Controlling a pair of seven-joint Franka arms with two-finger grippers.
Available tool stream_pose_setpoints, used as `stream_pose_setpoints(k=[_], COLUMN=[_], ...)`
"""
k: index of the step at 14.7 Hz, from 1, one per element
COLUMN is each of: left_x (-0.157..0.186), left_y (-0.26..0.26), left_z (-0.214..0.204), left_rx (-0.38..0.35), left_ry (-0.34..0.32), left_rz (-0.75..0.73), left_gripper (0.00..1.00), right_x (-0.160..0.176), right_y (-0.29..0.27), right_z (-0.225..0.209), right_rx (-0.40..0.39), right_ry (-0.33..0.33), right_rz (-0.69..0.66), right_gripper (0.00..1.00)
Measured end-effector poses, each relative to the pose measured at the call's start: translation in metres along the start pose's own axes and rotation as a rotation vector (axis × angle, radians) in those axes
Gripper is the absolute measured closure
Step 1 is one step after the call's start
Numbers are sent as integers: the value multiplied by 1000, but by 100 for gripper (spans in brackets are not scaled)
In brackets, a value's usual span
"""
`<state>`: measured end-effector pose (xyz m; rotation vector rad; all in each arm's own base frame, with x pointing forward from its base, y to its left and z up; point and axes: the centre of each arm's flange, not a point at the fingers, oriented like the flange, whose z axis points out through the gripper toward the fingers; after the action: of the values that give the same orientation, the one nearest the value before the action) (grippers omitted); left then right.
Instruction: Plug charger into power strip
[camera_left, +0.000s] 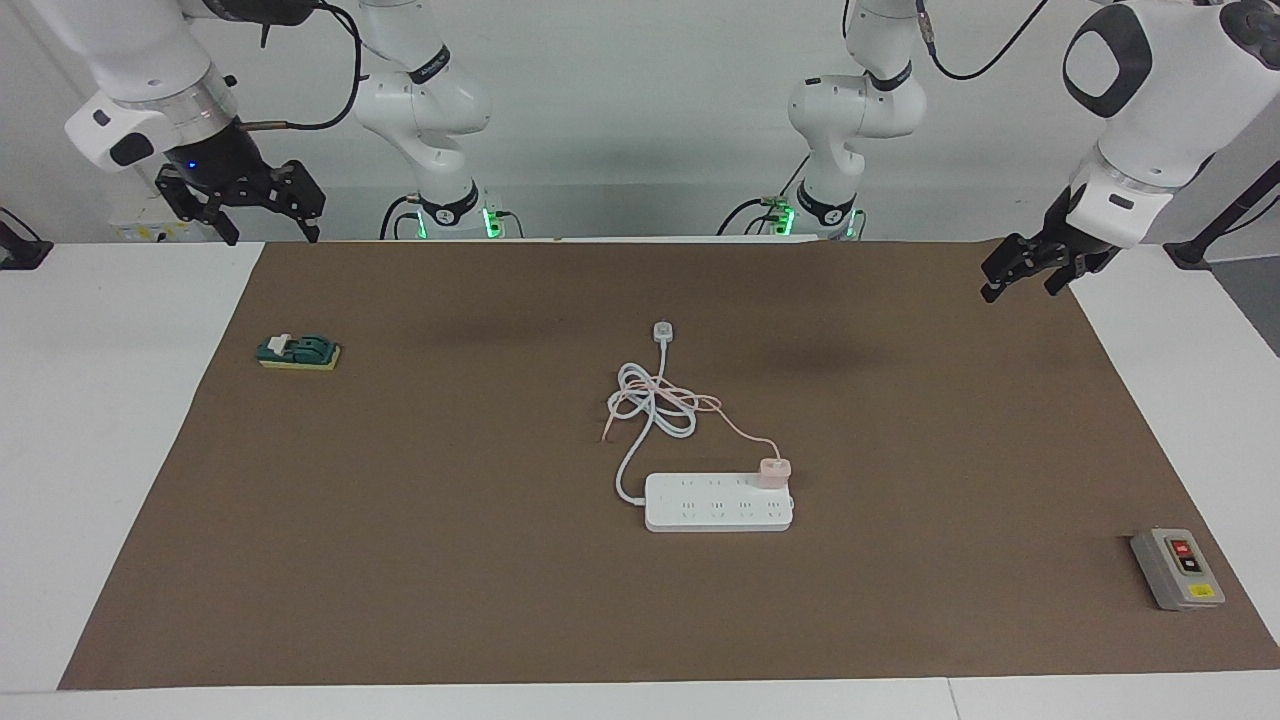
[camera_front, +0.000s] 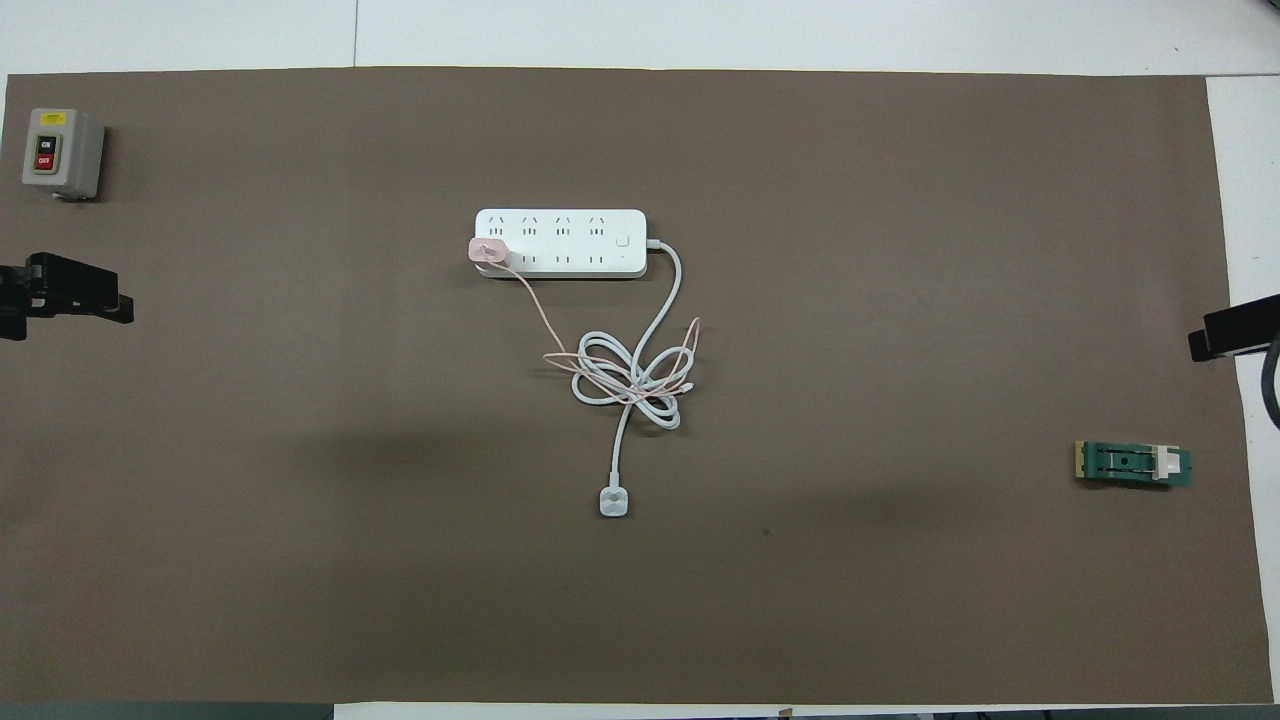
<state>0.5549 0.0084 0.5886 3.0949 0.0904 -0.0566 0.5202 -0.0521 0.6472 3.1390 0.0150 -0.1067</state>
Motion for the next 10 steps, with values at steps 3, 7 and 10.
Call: stream_pose_setpoints(k=[3,7,10], left_x=[0,0,0], left_y=[5,0,1], left_z=[0,0,0], left_rx=[2,2,34], left_ry=[0,0,1], left_rz=[7,-2,18], left_gripper=[0,0,0], right_x=[0,0,0], right_y=[2,2,2], right_z=[0,2,2], right_rx=[0,1,1], right_ry=[-1,-6,-7], right_rz=[4,3,3], right_gripper=[0,0,0])
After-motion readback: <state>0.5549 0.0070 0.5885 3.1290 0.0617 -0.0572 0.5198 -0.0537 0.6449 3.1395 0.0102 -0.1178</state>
